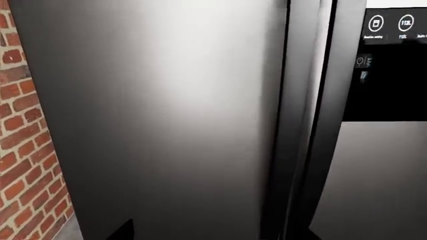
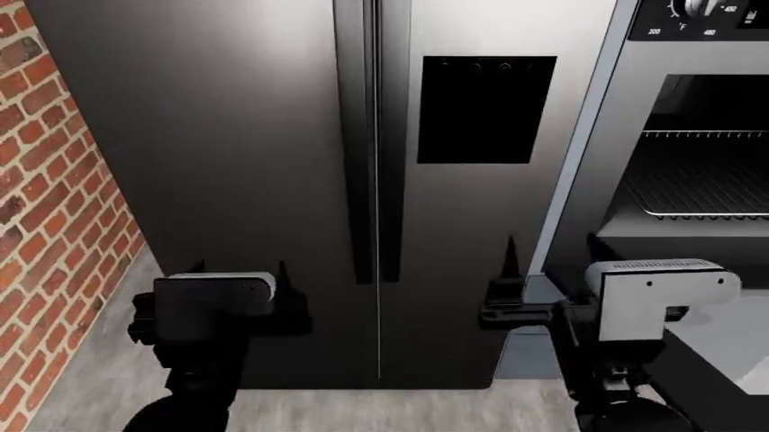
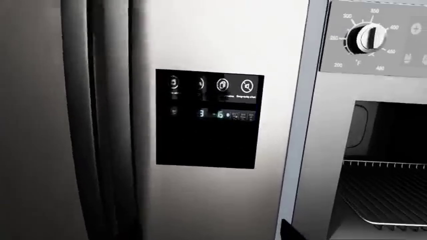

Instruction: Fully slide the oven rack out.

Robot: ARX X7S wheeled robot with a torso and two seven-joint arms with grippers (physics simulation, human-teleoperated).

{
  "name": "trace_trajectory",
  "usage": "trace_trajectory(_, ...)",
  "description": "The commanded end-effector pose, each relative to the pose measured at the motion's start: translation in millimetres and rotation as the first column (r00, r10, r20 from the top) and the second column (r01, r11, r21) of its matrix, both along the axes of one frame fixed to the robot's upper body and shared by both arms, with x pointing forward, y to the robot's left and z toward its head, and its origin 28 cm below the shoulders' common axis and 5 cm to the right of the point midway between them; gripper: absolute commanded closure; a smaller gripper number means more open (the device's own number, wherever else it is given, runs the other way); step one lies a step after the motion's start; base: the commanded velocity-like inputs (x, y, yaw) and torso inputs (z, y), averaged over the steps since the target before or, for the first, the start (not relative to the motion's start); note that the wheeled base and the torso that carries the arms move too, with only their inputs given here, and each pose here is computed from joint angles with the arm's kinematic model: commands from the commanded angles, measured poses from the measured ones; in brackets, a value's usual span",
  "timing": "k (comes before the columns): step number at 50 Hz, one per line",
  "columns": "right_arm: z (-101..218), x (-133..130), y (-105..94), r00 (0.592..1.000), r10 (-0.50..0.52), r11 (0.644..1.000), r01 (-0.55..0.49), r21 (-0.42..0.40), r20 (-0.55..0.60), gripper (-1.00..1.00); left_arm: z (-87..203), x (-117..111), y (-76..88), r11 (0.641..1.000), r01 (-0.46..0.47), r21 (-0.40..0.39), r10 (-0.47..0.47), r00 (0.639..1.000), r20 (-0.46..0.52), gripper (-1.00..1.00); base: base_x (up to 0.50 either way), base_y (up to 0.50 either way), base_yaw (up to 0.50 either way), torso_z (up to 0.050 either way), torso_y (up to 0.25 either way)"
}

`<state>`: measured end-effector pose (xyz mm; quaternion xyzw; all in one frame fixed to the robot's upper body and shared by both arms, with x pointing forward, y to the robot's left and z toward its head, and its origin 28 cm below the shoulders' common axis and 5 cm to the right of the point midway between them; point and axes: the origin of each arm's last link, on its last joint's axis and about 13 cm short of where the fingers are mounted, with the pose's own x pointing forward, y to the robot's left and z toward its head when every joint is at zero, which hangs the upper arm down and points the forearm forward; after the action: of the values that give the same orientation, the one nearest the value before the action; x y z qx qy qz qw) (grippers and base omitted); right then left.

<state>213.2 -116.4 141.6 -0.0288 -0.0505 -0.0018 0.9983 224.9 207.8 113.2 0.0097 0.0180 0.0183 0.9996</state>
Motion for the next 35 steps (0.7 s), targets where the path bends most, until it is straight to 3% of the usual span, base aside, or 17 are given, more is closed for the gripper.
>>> trace_trajectory(1,61,-11,-5.8,0.997,0.034,0.997,-0.029,-0.07,0.072,-1.0,70,-6,1.7,0.999,0.036,0.039,-0.039,0.994,0.098,-1.0,0.0,0.0,0.0,0.0,0.0)
trace_trajectory(8,97,-18,-13.1,0.993,0.054,0.992,-0.042,-0.115,0.105,-1.0,92,-9,4.7,0.998,0.003,0.071,-0.008,0.997,0.078,-1.0,0.0,0.0,0.0,0.0,0.0)
trace_trajectory(14,127,-23,-17.6,0.985,0.053,0.985,-0.025,-0.173,0.161,-1.0,111,-15,8.8,0.994,0.04,0.106,-0.049,0.995,0.083,-1.0,0.0,0.0,0.0,0.0,0.0)
trace_trajectory(18,141,-28,-18.8,0.987,0.073,0.984,-0.048,-0.17,0.146,-1.0,132,-13,24.8,0.983,-0.152,0.101,0.141,0.984,0.106,-1.0,0.0,0.0,0.0,0.0,0.0)
trace_trajectory(19,144,-30,-19.0,0.987,0.077,0.984,-0.052,-0.171,0.143,-1.0,136,-16,22.3,0.984,-0.142,0.104,0.131,0.986,0.106,-1.0,0.0,0.0,0.0,0.0,0.0)
trace_trajectory(22,154,-35,-20.7,0.986,0.08,0.981,-0.052,-0.186,0.148,-1.0,146,-31,16.5,0.992,0.094,0.086,-0.1,0.993,0.068,-1.0,0.0,0.0,0.0,0.0,0.0)
trace_trajectory(35,192,-50,-33.1,0.983,0.088,0.971,-0.049,-0.235,0.158,-1.0,192,-46,31.7,0.983,0.053,0.177,-0.077,0.988,0.135,-1.0,0.0,0.0,0.0,0.0,0.0)
